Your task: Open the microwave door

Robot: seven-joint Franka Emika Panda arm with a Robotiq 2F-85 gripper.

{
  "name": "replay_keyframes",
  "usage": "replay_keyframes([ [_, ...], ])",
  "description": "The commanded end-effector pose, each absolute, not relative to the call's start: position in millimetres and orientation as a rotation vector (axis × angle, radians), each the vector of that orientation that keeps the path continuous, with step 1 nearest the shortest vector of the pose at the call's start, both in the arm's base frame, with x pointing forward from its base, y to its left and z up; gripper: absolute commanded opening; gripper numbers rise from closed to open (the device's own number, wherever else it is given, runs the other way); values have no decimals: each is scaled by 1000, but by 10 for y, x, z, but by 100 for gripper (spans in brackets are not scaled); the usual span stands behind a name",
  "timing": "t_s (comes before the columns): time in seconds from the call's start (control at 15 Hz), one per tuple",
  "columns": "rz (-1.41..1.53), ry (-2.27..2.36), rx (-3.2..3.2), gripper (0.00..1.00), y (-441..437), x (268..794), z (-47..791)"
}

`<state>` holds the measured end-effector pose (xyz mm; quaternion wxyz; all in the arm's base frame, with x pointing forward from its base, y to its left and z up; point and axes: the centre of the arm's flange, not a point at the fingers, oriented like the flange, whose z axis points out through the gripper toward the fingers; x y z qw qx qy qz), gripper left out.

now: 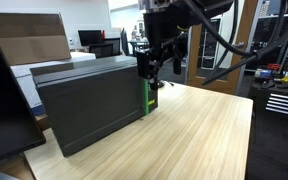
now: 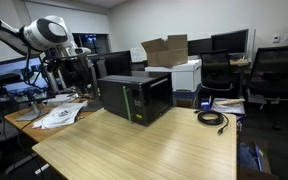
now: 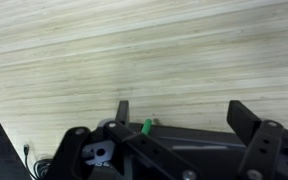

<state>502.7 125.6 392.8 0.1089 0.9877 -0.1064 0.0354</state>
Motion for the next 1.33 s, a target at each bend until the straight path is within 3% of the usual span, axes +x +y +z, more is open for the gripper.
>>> replay_keyframes([
  [0.0,154,-303,2929,100,1186,5049,3839],
  [1.27,653,-183,2918,100,347,5348,3267],
])
